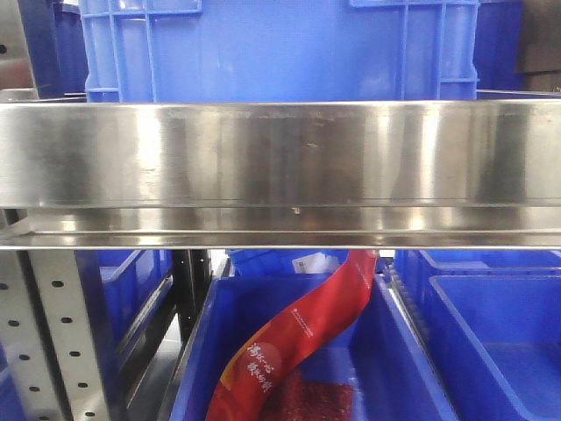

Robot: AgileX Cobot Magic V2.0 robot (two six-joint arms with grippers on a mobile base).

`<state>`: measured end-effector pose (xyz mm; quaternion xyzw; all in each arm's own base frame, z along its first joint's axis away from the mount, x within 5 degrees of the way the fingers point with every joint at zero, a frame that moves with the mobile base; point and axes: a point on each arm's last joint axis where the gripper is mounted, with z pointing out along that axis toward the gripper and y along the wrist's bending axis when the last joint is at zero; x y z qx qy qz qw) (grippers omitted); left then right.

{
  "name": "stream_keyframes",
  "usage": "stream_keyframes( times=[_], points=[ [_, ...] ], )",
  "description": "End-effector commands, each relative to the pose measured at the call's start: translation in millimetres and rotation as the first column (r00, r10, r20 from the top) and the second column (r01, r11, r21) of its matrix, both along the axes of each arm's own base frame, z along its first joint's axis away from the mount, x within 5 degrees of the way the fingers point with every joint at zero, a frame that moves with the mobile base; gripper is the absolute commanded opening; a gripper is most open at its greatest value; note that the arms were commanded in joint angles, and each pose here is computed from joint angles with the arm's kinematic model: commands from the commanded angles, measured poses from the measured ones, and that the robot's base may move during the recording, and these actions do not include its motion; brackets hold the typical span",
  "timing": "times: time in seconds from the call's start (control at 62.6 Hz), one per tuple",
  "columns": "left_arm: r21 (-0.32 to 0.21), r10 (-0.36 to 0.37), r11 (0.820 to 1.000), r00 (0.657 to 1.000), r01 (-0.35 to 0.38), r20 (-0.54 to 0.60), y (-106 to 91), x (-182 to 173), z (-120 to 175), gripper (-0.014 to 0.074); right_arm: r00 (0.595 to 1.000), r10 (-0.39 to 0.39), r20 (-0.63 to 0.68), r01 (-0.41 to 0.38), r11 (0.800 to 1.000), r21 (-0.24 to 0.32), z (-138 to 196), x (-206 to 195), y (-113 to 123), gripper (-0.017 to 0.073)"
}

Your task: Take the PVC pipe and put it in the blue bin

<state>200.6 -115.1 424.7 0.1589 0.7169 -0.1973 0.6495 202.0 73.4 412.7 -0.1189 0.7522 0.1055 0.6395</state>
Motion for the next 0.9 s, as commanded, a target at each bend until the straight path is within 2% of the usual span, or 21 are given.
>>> stream_keyframes(
  times=[0.0, 0.08, 0.208, 0.32, 0.464, 0.655, 0.767, 0.879],
  points=[
    [-0.016, -0.024, 1.0, 0.999, 0.024, 0.025, -18.3, 20, 16, -0.0111, 0.999, 0.01, -0.033, -0.009, 1.0, 0.007, 12, 22, 12, -0.0168],
    [-0.031, -0.015, 0.999, 1.0, 0.015, 0.006, -27.9, 40, 29, -0.0111, 0.994, 0.005, -0.111, -0.002, 0.999, 0.032, 22, 39, 19, -0.0168],
    [0.006, 0.033, 0.999, 0.998, -0.033, -0.06, -34.8, 77, 49, -0.0111, 0.982, -0.009, -0.19, 0.012, 1.0, 0.014, 37, 66, 29, -0.0168],
    [0.057, 0.081, 0.996, 0.985, -0.073, -0.149, -40.0, 115, 47, -0.0111, 0.969, -0.004, -0.245, 0.011, 0.999, 0.03, 46, 92, 41, -0.0168],
    [0.075, 0.098, 0.994, 0.979, -0.086, -0.179, -49.1, 143, 43, -0.0111, 0.944, 0.015, -0.331, 0.002, 0.999, 0.054, 45, 119, 55, -0.0168],
    [0.096, 0.101, 0.992, 0.972, -0.082, -0.214, -58.7, 163, 23, -0.0111, 0.908, 0.014, -0.418, -0.016, 1.0, 0.0, 33, 143, 66, -0.0168],
    [0.092, 0.1, 0.992, 0.973, -0.082, -0.207, -59.2, 164, 23, -0.0111, 0.898, 0.02, -0.44, -0.021, 1.0, 0.003, 30, 146, 69, -0.0092],
    [0.103, 0.104, 0.991, 0.971, -0.083, -0.218, -58.7, 164, 22, -0.009, 0.898, 0.02, -0.44, -0.021, 1.0, 0.003, 30, 146, 69, 0.0085]
  ],
)
